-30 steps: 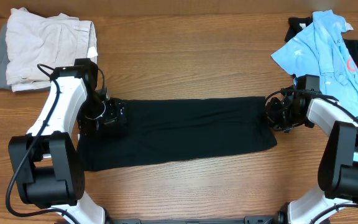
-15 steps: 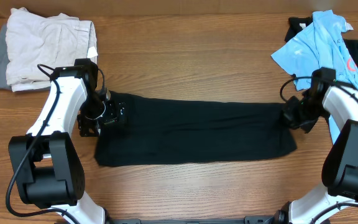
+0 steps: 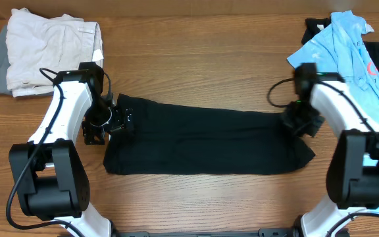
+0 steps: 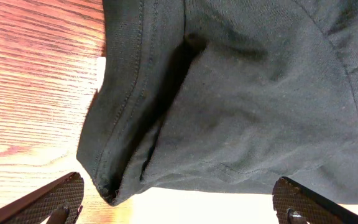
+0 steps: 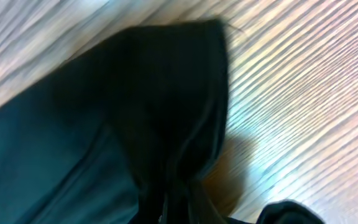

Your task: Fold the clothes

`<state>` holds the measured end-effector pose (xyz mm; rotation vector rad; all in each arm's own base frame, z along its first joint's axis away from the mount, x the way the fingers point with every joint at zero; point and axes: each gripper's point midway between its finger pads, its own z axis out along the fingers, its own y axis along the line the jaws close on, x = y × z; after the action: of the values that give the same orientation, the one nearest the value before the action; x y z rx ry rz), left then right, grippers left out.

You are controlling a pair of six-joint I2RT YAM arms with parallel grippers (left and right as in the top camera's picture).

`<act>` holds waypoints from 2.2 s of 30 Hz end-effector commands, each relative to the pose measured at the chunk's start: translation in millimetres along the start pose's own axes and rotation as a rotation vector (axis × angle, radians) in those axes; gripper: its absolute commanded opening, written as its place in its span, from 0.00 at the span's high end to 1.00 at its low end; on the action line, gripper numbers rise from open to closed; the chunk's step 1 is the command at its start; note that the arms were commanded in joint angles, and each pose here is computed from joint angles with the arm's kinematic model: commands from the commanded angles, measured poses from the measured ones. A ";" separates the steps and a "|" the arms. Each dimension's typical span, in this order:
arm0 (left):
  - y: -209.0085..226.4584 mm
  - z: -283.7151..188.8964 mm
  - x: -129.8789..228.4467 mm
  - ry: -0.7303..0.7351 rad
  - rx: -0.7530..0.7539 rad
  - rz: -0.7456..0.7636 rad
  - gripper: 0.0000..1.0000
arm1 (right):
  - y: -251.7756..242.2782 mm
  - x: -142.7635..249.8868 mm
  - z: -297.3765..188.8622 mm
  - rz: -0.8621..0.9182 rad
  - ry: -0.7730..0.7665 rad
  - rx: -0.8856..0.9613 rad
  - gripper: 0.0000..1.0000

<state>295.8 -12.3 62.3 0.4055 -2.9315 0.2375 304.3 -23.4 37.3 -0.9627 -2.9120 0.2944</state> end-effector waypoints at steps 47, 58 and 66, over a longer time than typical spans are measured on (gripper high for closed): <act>-1.9 8.2 4.9 -0.017 0.015 0.007 0.00 | 104.7 119.0 -69.0 -0.199 -0.094 -0.056 0.52; -1.3 8.3 7.7 -0.005 0.013 0.006 0.00 | 54.1 58.7 -79.7 -0.196 -0.084 -0.034 0.26; -0.9 8.3 9.7 0.003 0.011 0.004 0.00 | 64.0 48.1 -58.9 -0.405 0.144 -0.480 0.26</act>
<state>287.0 -12.9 48.4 0.4054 -2.9133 0.2347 316.3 46.9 79.8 -0.6655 -3.0247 -0.0736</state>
